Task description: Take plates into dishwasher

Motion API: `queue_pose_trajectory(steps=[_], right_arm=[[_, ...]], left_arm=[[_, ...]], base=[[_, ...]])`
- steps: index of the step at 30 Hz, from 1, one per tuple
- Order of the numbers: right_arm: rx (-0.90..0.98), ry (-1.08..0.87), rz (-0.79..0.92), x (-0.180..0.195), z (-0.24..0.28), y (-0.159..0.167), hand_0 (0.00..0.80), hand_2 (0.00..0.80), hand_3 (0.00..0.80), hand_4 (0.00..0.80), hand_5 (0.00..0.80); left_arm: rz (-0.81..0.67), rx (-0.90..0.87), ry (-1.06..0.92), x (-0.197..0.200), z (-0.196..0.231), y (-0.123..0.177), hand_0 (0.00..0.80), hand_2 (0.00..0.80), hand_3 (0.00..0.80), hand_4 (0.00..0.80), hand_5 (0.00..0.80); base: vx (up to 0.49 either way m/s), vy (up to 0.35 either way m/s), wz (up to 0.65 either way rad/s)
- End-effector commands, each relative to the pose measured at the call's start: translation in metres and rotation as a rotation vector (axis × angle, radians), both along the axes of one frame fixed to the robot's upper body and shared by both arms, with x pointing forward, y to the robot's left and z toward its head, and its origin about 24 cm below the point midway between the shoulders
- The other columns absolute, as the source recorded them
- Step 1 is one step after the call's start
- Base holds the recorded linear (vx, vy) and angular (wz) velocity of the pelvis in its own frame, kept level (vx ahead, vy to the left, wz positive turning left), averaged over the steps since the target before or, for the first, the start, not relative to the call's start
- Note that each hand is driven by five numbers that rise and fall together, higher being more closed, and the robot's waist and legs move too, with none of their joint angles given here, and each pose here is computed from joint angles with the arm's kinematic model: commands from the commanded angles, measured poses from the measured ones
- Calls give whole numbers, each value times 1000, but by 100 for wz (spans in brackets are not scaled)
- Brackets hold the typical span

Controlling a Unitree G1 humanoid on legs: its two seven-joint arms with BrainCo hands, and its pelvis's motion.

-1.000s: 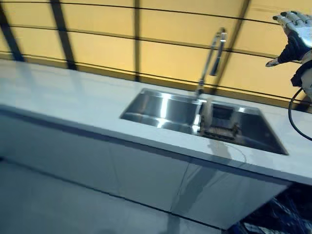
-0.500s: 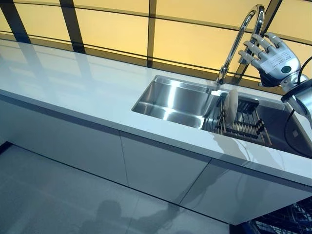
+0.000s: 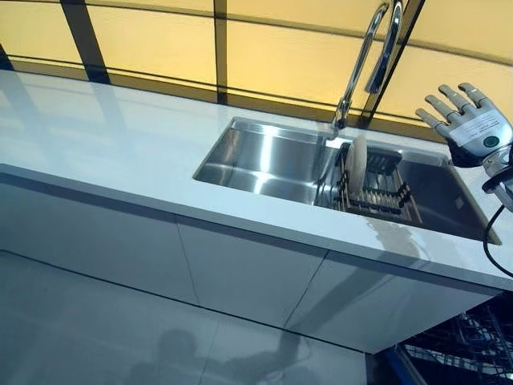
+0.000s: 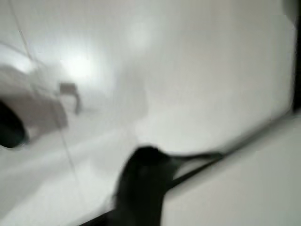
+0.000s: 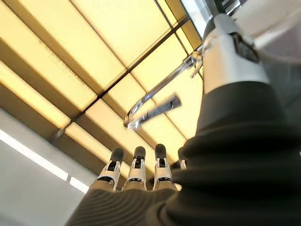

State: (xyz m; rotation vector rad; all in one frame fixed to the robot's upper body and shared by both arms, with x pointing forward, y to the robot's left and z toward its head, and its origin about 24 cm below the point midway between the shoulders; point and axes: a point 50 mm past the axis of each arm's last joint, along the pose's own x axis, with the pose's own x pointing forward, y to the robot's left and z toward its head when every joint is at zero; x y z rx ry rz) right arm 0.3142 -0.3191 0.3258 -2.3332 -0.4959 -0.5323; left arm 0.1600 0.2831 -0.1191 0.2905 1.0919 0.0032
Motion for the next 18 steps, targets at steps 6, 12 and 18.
queue_pose_trajectory(steps=[6,12,18], right_arm=[[-52,-102,15,-11,31,3,0,0,0,0,0],[-34,-118,54,-11,29,8,0,0,0,0,0],[-20,-162,77,-11,34,12,0,0,0,0,0]], left_arm=[[11,-13,-9,-6,-2,-1,0,0,0,0,0],[14,-17,-14,-5,-2,-1,0,0,0,0,0],[14,-25,-17,-5,-3,-2,0,0,0,0,0]], base=[[41,-11,0],[20,-2,0],[0,0,0]])
